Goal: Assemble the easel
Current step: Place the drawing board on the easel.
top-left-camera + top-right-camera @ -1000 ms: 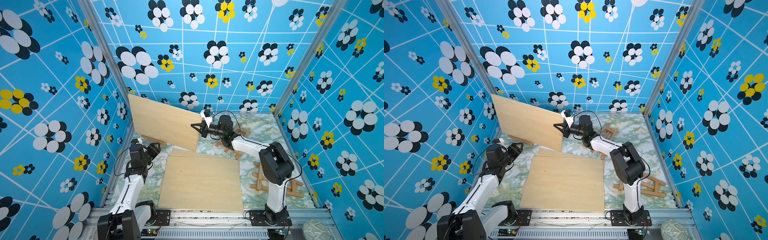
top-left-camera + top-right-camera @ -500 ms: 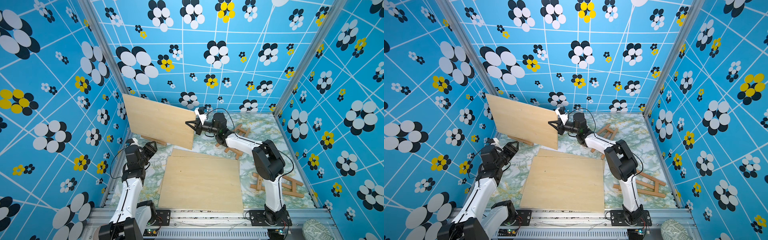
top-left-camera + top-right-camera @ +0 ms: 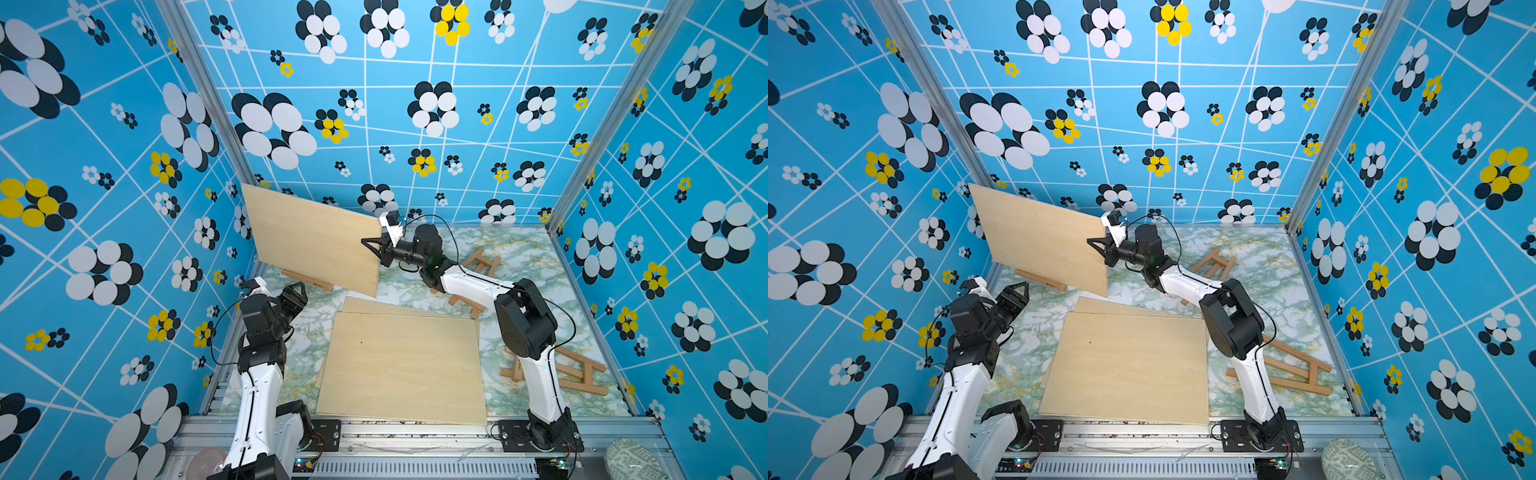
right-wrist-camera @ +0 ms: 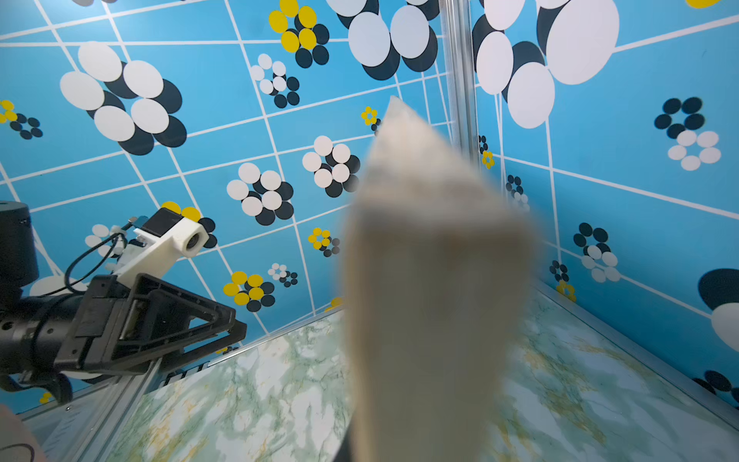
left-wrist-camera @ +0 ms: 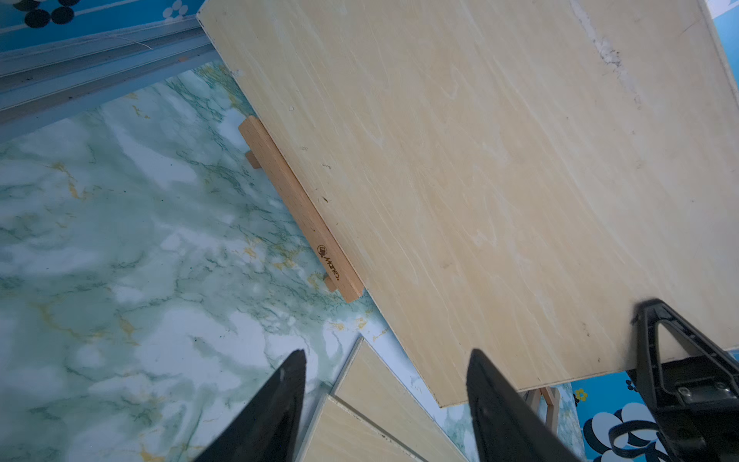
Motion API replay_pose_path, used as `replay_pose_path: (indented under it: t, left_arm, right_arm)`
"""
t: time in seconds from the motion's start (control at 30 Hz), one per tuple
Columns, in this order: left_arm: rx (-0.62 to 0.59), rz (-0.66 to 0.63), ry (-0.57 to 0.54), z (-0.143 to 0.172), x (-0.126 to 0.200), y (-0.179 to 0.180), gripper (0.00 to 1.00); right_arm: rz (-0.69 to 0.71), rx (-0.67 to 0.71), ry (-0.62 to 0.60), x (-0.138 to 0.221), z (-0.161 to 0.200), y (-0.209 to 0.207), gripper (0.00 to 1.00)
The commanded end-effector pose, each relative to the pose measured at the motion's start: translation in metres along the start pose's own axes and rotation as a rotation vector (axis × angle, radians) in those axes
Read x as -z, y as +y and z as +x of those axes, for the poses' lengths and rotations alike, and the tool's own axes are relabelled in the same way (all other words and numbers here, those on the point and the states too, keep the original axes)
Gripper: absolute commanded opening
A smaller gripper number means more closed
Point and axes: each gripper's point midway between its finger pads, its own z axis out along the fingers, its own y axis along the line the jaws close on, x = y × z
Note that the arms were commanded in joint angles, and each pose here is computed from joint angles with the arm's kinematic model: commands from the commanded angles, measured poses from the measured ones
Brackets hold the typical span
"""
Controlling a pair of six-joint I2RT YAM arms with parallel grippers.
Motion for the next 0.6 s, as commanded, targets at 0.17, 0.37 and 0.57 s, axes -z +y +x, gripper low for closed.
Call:
replay_pose_path:
  t: [0.17,0.37,0.57]
  left_arm:
    - [-0.026,0.021,-0.021,-0.011,0.006,-0.006,0.66]
    - [-0.021,0.02,-0.023,-0.011,0.008,-0.003,0.66]
    - [-0.015,0.018,-0.022,-0.01,0.008,0.002,0.66]
  right_arm:
    - [0.144,0.105,-0.003,-0.006,0.024,-0.025,0.0]
    - [0.121,0.098,0.022,-0.012,0.037,-0.027,0.0]
    - [0.091,0.062,0.017,-0.016,0.043,-0.032,0.0]
